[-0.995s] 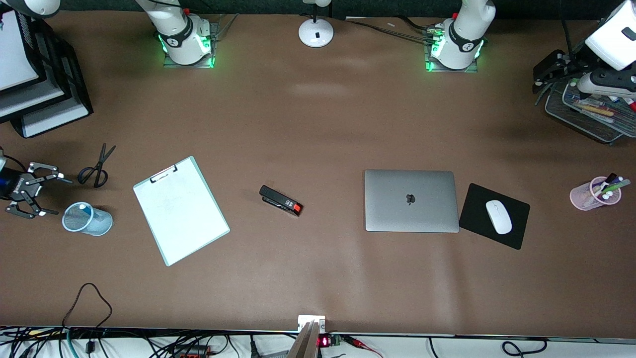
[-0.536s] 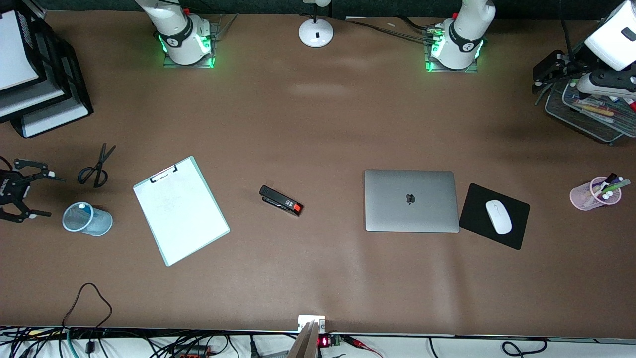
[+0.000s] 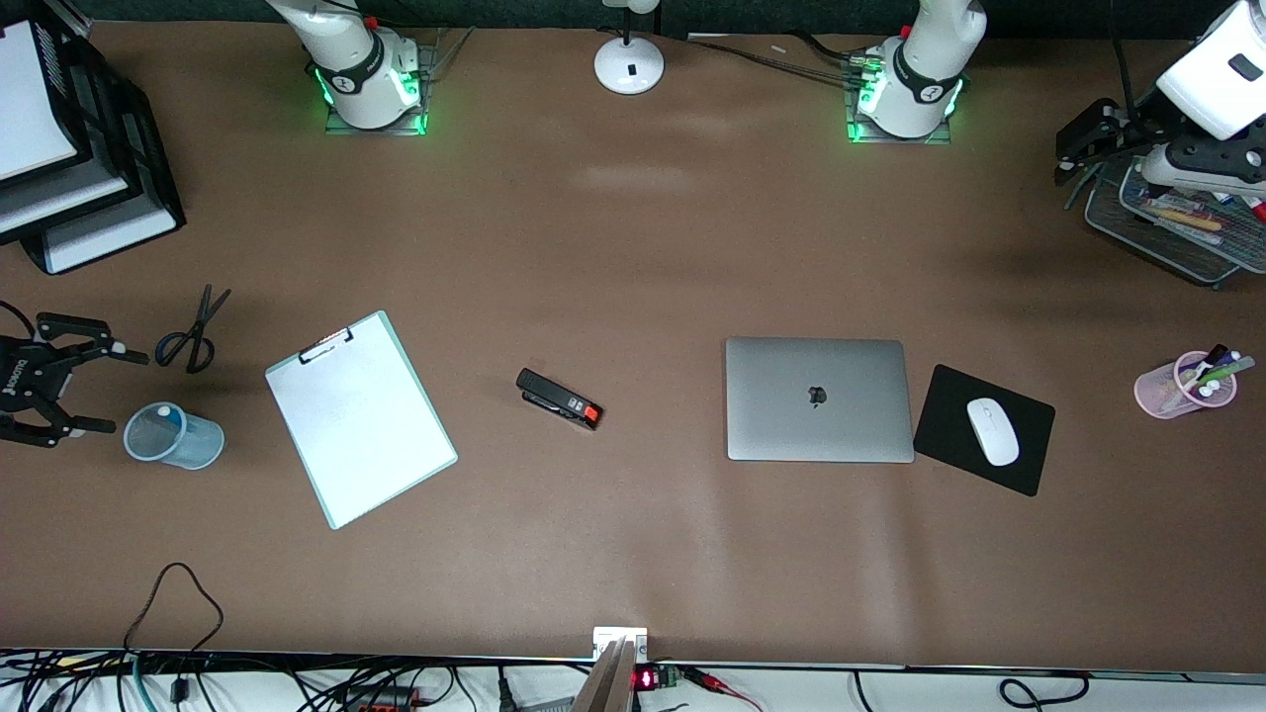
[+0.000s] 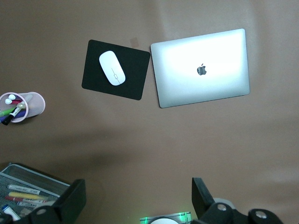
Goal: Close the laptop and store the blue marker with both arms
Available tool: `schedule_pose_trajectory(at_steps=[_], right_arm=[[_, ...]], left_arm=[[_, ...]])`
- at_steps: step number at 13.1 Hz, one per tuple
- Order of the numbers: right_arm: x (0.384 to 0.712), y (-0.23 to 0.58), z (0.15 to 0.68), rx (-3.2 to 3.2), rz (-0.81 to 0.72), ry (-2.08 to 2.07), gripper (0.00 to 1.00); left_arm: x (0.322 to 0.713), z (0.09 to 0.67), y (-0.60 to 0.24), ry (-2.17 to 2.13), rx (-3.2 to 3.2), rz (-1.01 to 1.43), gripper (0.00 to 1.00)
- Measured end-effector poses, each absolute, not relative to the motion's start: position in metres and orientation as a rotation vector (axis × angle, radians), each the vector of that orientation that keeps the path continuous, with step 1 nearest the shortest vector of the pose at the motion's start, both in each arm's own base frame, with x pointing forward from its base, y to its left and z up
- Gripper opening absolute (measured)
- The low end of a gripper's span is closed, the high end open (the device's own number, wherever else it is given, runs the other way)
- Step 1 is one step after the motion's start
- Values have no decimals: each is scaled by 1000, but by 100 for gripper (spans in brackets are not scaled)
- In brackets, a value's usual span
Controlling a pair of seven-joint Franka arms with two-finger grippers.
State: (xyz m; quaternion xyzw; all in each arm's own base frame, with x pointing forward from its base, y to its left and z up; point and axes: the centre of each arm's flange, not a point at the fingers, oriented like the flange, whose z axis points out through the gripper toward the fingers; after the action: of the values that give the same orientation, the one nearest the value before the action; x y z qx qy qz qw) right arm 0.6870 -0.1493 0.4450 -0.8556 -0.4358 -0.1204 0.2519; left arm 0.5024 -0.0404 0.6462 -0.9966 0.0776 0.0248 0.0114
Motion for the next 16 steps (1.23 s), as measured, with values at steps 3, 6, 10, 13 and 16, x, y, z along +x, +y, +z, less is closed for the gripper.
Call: schedule_pose_trajectory(at_steps=[3,6,10,13,16], right_arm=[[697,-105,454,-2453,-188,-1078,100],[703,-52,482,-2587,-108,-1015,100],[684,-19,514,-2728,-5,-832,100],[663,-17,520,-2813,82,-686,100],[649,-19,518,-2863,150,-614,100]], left_arm=[[502,646,-42,246,-3108,78,100],[502,646,-42,247,-3108,78,100],[503,645,-42,248,-3108,80,100],[503,645,-42,248,-3108,81,100],[503,645,-42,248,-3108,81,100]])
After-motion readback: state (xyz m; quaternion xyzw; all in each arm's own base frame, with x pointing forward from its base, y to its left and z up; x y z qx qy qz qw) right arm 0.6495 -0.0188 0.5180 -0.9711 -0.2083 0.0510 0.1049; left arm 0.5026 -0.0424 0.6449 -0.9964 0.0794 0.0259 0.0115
